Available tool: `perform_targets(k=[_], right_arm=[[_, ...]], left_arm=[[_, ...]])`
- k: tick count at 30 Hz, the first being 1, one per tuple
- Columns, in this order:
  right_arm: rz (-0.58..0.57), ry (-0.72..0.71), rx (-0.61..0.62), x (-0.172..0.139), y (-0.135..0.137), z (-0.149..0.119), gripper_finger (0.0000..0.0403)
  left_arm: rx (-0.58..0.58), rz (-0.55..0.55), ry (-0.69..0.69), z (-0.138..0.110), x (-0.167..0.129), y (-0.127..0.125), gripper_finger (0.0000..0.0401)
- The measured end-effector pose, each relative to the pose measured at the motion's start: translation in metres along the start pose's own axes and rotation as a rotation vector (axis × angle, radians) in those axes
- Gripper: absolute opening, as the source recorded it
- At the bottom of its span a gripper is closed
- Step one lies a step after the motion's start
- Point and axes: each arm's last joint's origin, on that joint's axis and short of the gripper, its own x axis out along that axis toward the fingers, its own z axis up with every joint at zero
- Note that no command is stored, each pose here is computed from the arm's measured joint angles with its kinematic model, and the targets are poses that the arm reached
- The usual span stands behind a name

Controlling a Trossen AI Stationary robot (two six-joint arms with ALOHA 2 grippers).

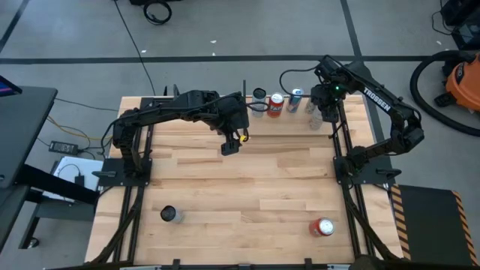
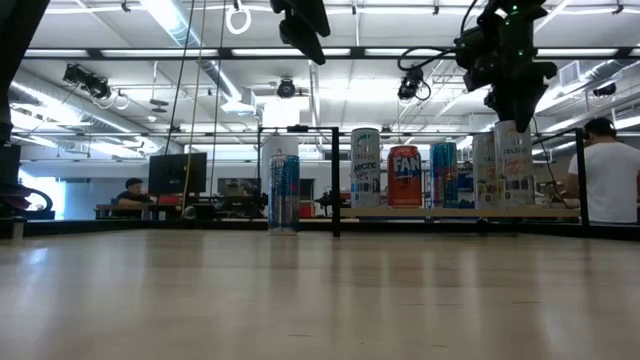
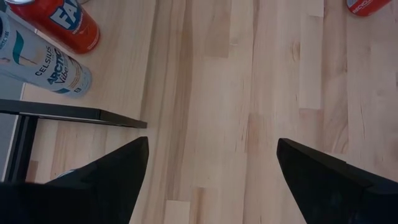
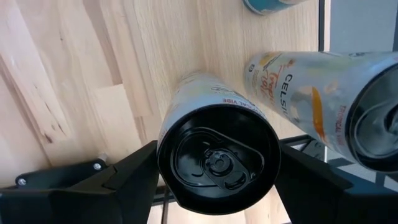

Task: Place canned beverage on shelf
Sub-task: Put the white yellow soda can on the shelf aligned with the other white yellow soda can

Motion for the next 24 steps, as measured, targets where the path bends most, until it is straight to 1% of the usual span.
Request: perform_targets(k=[9, 15, 24], right_arm=[[0.000, 0.000, 0.018, 0.0000, 0.0000, 0.0000, 0.0294], [-0.024, 0.018, -0.012, 0.0003, -0.0010, -0.0001, 0.0306], [-0.034, 0.009, 0.003, 0.0002, -0.0019, 0.0008, 0.0305]], left_arm=[[-0.001, 0.000, -0.005, 0.0005, 0.0000, 0.0002, 0.0357], [-0.020, 0.001, -0.015, 0.0015, 0.0000, 0.0002, 0.0357], [-0.020, 0.001, -0.015, 0.0015, 0.0000, 0.0002, 0.0357]])
